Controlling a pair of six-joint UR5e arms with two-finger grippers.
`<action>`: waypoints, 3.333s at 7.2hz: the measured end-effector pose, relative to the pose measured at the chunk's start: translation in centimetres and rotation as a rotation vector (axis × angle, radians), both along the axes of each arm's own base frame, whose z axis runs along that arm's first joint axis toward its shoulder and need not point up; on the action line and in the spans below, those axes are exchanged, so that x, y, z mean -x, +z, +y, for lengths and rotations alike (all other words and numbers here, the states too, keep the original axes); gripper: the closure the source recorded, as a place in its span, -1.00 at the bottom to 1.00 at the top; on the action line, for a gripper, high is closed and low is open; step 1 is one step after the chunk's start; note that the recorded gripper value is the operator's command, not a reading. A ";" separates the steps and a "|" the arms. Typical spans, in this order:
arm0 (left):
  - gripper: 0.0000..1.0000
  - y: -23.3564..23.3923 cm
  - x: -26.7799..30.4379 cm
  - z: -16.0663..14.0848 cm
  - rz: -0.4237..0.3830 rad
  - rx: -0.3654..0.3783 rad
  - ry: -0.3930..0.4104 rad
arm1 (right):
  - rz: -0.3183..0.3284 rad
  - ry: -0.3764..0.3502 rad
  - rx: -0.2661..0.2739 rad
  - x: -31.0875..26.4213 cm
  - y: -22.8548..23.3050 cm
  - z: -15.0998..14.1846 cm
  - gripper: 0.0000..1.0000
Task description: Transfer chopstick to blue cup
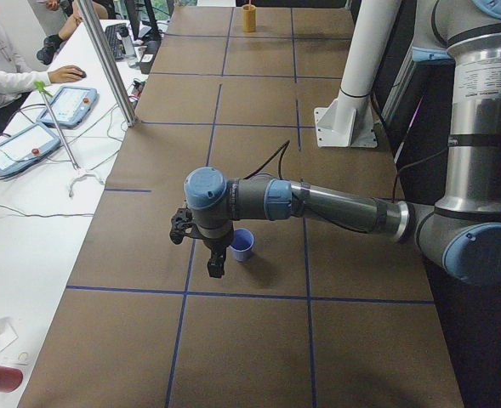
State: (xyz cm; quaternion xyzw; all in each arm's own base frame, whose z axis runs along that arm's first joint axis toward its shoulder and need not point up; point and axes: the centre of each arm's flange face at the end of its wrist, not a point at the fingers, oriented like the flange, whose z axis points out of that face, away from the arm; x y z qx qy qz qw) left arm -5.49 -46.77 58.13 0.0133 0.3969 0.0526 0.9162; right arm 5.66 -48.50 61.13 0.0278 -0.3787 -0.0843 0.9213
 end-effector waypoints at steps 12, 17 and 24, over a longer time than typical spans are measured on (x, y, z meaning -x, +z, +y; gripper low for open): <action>-0.99 6.6 -13.3 0.3 0.048 0.128 0.010 | -0.008 -0.003 0.008 0.8 0.0 0.3 -1.00; 1.00 6.3 -17.1 0.6 0.079 0.114 0.006 | -0.008 -0.004 0.011 0.8 0.1 0.4 -1.00; 1.00 -22.7 -34.2 -4.1 0.379 0.281 -0.114 | -0.009 -0.002 0.004 0.8 -0.2 0.2 -1.00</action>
